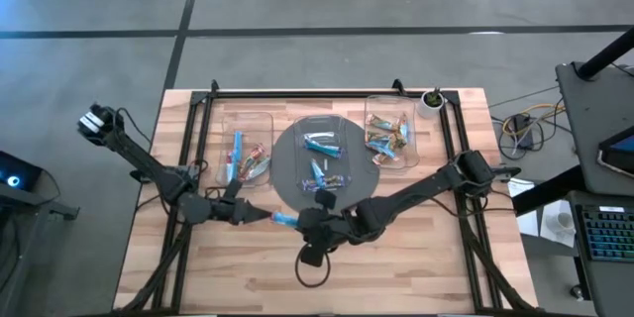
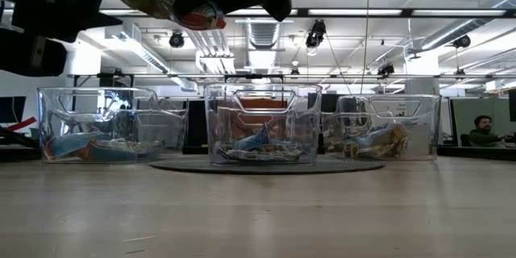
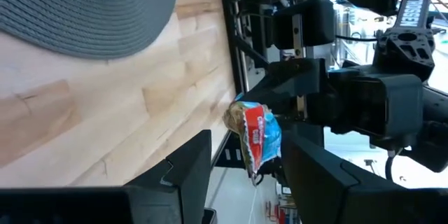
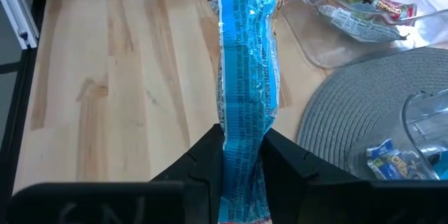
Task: Pick and place Granola Bars by type
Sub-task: Put the red granola bar into the left transparent bin
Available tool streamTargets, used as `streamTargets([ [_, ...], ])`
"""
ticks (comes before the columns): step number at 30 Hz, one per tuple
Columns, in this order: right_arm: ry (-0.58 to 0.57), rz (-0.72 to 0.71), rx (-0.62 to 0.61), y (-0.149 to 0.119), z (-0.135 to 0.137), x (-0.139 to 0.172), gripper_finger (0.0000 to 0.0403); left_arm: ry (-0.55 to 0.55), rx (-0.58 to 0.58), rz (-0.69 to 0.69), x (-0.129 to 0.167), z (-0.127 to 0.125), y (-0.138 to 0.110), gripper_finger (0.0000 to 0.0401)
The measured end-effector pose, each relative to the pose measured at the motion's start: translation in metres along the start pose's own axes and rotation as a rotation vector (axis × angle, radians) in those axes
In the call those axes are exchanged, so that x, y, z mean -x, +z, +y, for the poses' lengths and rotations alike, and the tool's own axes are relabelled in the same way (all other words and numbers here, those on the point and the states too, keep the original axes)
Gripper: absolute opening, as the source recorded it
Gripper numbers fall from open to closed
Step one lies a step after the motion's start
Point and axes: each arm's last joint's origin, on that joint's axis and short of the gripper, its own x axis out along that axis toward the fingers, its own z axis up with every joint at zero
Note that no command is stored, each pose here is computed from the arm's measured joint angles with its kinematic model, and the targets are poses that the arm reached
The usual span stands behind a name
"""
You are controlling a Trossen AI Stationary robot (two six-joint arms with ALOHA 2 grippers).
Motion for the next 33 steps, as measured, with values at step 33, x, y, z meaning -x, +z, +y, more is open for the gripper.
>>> streamTargets([
  [33, -0.009, 0.007, -0.013, 0.005, -0.011, -0.006, 0.0070, 0.037, -0.133, 0.028, -0.030, -0.012, 0.009, 0.0151],
])
